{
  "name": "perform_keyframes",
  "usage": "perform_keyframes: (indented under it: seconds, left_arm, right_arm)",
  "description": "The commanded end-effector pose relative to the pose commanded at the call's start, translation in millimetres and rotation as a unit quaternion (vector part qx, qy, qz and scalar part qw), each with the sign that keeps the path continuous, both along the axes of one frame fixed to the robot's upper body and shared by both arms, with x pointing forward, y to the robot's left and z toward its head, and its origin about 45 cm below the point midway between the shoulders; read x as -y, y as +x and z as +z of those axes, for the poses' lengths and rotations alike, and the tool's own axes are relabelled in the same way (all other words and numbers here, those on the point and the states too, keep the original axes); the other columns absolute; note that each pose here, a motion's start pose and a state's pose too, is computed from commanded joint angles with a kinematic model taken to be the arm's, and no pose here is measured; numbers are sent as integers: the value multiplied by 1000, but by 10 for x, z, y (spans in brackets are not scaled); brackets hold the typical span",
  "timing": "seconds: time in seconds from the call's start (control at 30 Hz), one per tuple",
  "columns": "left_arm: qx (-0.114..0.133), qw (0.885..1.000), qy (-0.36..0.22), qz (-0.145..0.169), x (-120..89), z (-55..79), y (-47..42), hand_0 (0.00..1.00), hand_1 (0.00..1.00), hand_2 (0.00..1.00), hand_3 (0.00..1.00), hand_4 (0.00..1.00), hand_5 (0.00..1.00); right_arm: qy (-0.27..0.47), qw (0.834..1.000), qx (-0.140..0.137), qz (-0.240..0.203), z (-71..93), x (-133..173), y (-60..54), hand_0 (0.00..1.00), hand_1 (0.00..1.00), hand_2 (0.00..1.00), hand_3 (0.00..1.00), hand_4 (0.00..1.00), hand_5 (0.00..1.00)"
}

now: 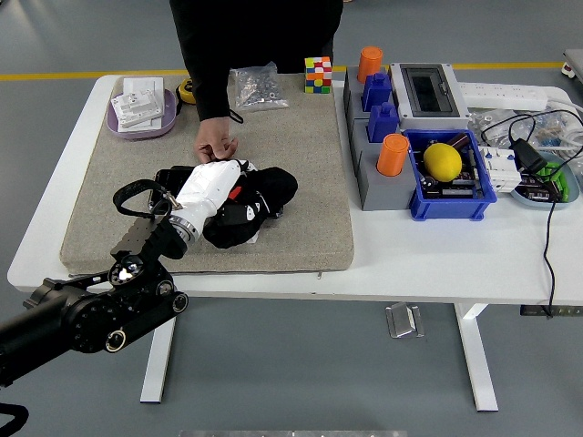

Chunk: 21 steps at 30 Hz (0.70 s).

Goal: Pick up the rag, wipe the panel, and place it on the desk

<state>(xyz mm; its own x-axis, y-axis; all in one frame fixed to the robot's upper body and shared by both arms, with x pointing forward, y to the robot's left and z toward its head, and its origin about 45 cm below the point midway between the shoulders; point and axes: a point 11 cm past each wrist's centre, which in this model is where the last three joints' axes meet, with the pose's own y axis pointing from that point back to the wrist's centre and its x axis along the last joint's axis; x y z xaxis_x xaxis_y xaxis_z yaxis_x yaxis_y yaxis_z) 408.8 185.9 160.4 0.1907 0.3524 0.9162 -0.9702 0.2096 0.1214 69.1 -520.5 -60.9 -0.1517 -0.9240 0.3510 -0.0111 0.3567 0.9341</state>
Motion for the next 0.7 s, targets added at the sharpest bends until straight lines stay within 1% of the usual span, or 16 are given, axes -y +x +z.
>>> perform_keyframes:
  seconds: [0.1, 0.27, 0.4, 0.57, 0.7]
  left_arm:
    - [0, 1000, 4, 4, -42, -8, -1, 211, 139, 495, 397, 359, 2]
    - [-5, 1000, 12, 17, -166, -61, -17, 211, 140, 496, 400, 360, 2]
    - [-4, 999, 17, 33, -297, -73, -1, 211, 140, 496, 400, 360, 2]
    - [1, 998, 20, 51, -438, -52, 29, 212, 141, 497, 401, 360, 2]
    - [0, 998, 26, 62, -539, -61, 38, 211, 142, 497, 403, 361, 2]
  right_arm:
    - [1, 1000, 0, -1, -4, -4, -9, 725, 664, 696, 586, 941, 578]
    - [1, 1000, -3, -4, -15, -12, -48, 725, 664, 696, 586, 941, 577]
    - [3, 1000, -4, -4, -27, -26, -73, 725, 664, 696, 586, 941, 577]
    - [3, 1000, -4, -5, -36, -37, -79, 725, 664, 696, 585, 940, 577]
    - [3, 1000, -4, -5, -39, -40, -85, 725, 664, 696, 586, 940, 577]
